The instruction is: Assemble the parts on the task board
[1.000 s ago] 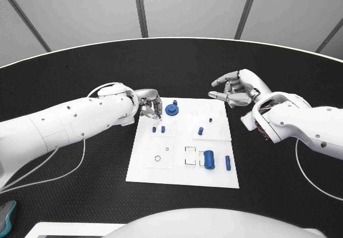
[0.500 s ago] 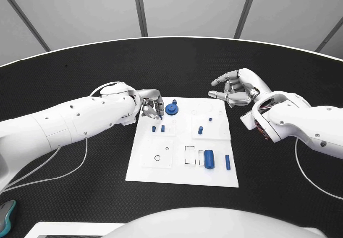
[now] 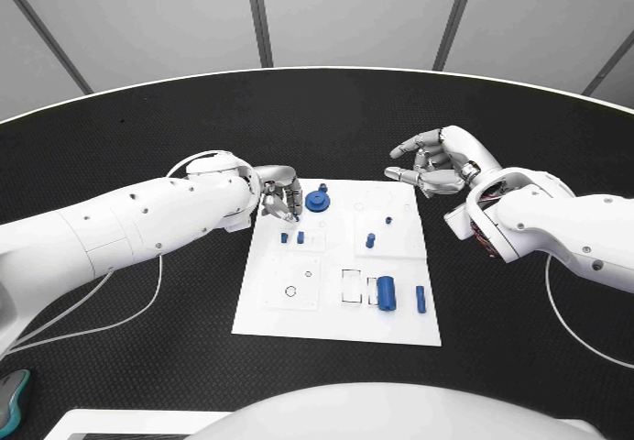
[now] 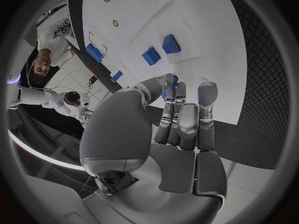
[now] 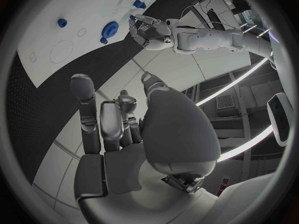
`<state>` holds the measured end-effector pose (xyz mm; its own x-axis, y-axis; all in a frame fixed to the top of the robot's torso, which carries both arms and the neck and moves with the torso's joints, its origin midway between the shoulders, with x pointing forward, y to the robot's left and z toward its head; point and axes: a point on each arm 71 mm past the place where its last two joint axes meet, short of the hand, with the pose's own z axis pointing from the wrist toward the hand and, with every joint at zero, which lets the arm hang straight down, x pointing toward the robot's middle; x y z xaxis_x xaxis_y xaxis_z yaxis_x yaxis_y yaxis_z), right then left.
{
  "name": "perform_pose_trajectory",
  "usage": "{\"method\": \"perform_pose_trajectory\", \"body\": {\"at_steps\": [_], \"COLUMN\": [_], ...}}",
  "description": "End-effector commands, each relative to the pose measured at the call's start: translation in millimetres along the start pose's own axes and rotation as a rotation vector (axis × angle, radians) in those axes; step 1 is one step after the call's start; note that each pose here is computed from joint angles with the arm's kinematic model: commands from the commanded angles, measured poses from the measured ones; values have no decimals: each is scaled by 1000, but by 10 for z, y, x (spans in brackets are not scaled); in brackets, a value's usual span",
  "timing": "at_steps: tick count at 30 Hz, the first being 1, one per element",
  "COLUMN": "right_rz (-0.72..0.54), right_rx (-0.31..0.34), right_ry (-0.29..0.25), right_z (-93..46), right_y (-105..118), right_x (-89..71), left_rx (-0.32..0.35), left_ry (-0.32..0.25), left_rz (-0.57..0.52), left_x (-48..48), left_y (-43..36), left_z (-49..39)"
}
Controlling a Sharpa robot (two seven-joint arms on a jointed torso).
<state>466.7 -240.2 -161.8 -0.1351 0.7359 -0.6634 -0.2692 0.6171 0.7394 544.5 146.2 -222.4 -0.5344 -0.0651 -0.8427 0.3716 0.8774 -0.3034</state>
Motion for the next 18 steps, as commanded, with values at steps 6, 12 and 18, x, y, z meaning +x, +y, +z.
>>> {"method": "perform_pose_trajectory", "body": {"at_steps": [6, 12, 18], "right_rz": [0, 0, 0], "right_rx": [-1, 0, 0], "right_ry": [0, 0, 0], "right_z": [1, -2, -3], "right_y": [3, 2, 2], "right_x": [2, 0, 0], "left_rx": [5, 8, 8], "left_ry": [4, 15, 26], "left_rz": [1, 3, 4], "left_x": [5, 15, 22], "left_y": [-21, -37, -45], "left_z": [8, 13, 18]}}
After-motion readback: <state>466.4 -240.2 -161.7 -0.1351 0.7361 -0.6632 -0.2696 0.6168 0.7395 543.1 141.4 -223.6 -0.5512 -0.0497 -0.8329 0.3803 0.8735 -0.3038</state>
